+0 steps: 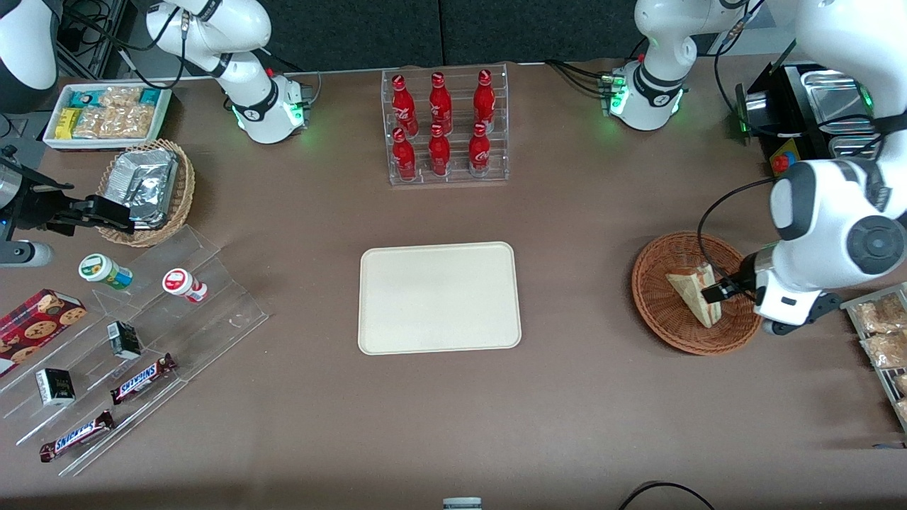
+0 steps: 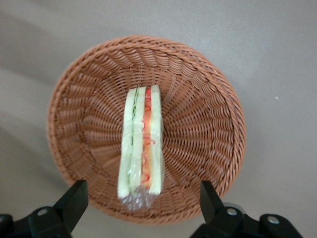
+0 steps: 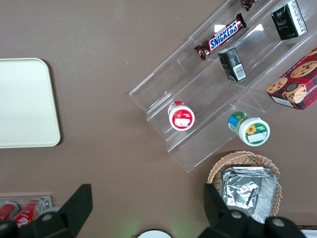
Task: Place sandwich from basket to tray
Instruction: 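Close the left gripper on the wrapped triangular sandwich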
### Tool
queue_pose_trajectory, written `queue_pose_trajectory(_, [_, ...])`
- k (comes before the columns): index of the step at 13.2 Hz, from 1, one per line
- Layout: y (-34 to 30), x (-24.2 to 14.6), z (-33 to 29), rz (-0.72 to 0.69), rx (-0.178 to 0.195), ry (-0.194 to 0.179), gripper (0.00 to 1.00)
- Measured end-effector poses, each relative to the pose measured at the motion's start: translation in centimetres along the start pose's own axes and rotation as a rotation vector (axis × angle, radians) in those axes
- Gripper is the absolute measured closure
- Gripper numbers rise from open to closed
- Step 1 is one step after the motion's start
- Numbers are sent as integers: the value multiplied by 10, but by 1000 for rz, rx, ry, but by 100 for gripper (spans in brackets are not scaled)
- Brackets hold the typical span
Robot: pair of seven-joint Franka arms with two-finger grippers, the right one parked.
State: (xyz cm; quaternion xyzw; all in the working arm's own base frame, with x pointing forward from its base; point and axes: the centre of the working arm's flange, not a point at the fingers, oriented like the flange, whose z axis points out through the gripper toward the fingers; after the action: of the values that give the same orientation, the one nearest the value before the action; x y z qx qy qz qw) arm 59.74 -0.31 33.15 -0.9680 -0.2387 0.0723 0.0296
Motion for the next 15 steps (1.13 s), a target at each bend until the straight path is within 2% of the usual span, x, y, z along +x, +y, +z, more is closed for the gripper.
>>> queue_pose_trajectory(2, [-5, -7, 36, -21, -2, -4, 0])
queue_pose_trajectory(5, [-18, -9, 77, -42, 15, -52, 0])
queue_pose_trajectory(8, [-17, -6, 98, -43, 16, -63, 4])
queue_pose_trajectory(12, [-15, -1, 90, -49, 13, -58, 47])
queue_pose_trajectory(13, [-14, 3, 76, -52, 20, -67, 58])
queue_pose_trajectory(15, [-7, 11, 28, -62, 39, -106, 67])
